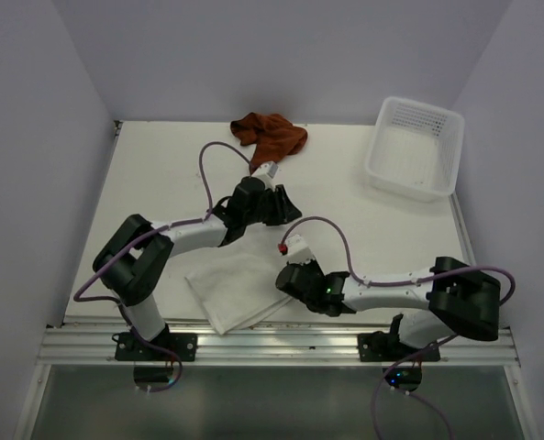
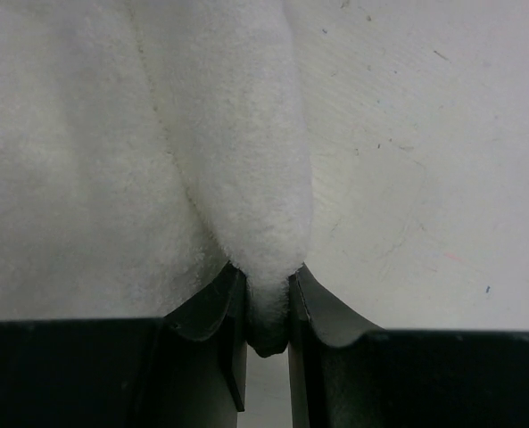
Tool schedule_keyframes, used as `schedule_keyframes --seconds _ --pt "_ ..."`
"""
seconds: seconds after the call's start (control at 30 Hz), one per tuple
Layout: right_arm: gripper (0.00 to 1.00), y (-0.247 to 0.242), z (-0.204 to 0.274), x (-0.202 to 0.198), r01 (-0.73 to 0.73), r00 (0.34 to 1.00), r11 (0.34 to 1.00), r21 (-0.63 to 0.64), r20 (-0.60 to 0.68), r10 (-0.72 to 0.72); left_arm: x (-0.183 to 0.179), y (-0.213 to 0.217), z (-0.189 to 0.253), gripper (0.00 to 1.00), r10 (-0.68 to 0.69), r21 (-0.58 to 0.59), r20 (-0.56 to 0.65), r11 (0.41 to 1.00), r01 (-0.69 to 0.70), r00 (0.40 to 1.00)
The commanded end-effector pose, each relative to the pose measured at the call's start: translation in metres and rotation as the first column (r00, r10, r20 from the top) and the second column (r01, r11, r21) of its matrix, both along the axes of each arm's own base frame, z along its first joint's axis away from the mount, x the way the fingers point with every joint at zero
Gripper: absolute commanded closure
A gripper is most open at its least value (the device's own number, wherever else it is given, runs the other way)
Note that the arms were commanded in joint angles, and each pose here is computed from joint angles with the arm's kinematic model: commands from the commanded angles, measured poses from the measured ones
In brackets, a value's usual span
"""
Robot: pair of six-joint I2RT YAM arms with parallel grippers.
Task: Roll the towels
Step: Roll the towel
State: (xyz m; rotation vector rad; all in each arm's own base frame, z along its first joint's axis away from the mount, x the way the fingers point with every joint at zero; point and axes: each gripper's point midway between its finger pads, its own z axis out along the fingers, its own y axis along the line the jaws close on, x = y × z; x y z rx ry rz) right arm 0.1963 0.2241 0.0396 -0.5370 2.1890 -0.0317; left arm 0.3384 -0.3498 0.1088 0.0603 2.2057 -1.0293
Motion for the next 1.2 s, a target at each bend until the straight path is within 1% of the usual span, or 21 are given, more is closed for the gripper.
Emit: schedule_keyframes --seconds 0.0,0.07,0.13,0.17,0.23,0.27,0.3,0.33,0.4,0.5,0.73,0.83,0.93,1.03,1.07,1.17 --pt "1.0 0.0 0.021 0.009 0.056 0.985 0.989 -0.139 0.167 -0.032 0.006 0.002 0.014 0.57 0.004 0.005 0.03 1.0 -0.004 1.0" --pt "1.0 0.002 0.021 0.005 0.056 0.98 0.975 -0.216 0.197 -0.012 0.002 0.001 0.015 0.57 -0.003 -0.006 0.023 1.0 0.003 1.0" --pt "1.0 0.017 0.024 0.004 0.063 0.969 0.955 -0.289 0.247 0.011 -0.003 0.002 0.012 0.57 -0.007 -0.008 0.018 1.0 0.007 1.0" --pt "1.0 0.014 0.025 -0.002 0.059 0.966 0.929 -0.367 0.256 0.04 -0.005 0.001 0.01 0.57 -0.009 -0.009 0.015 1.0 0.009 1.0" --pt "1.0 0.031 0.024 -0.003 0.07 0.953 0.903 -0.425 0.296 0.066 -0.011 0.001 0.004 0.57 -0.015 -0.01 0.002 1.0 0.015 1.0" --pt "1.0 0.033 0.023 -0.01 0.051 0.949 0.877 -0.478 0.296 0.106 -0.014 0.0 0.002 0.57 -0.019 -0.014 -0.007 1.0 0.019 1.0" --pt "1.0 0.043 0.02 -0.011 0.05 0.947 0.868 -0.494 0.299 0.115 -0.017 -0.001 -0.001 0.57 -0.026 -0.015 -0.014 1.0 0.026 1.0" --pt "1.0 0.043 0.02 -0.013 0.05 0.944 0.847 -0.53 0.302 0.133 -0.021 -0.001 -0.006 0.58 -0.031 -0.014 -0.022 0.999 0.031 0.999" --pt "1.0 0.054 0.019 -0.018 0.038 0.941 0.847 -0.53 0.305 0.149 -0.027 0.0 -0.014 0.58 -0.034 -0.011 -0.04 0.999 0.033 0.999" --pt "1.0 0.058 0.013 -0.022 0.023 0.941 0.83 -0.558 0.293 0.171 -0.036 0.005 -0.023 0.58 -0.031 -0.005 -0.057 1.0 0.031 0.998" --pt "1.0 0.053 0.007 -0.025 0.007 0.944 0.795 -0.606 0.267 0.196 -0.047 0.02 -0.038 0.58 -0.013 0.028 -0.07 0.999 0.015 0.997" --pt "1.0 0.052 0.003 -0.026 0.002 0.947 0.792 -0.611 0.257 0.195 -0.05 0.023 -0.044 0.58 -0.01 0.031 -0.071 0.999 0.012 0.997" --pt "1.0 0.052 0.001 -0.027 0.001 0.952 0.803 -0.596 0.246 0.181 -0.051 0.027 -0.051 0.58 -0.001 0.042 -0.067 0.999 0.004 0.998" --pt "0.98 0.052 0.0 -0.03 -0.016 0.959 0.821 -0.571 0.224 0.175 -0.054 0.03 -0.059 0.58 0.002 0.044 -0.077 0.999 0.001 0.997" --pt "0.94 0.053 -0.001 -0.03 -0.024 0.96 0.827 -0.562 0.217 0.175 -0.055 0.03 -0.061 0.58 0.002 0.043 -0.08 0.999 0.002 0.997" --pt "0.91 0.056 0.0 -0.031 -0.038 0.963 0.836 -0.548 0.203 0.177 -0.058 0.034 -0.068 0.59 0.011 0.052 -0.089 0.999 -0.006 0.996"
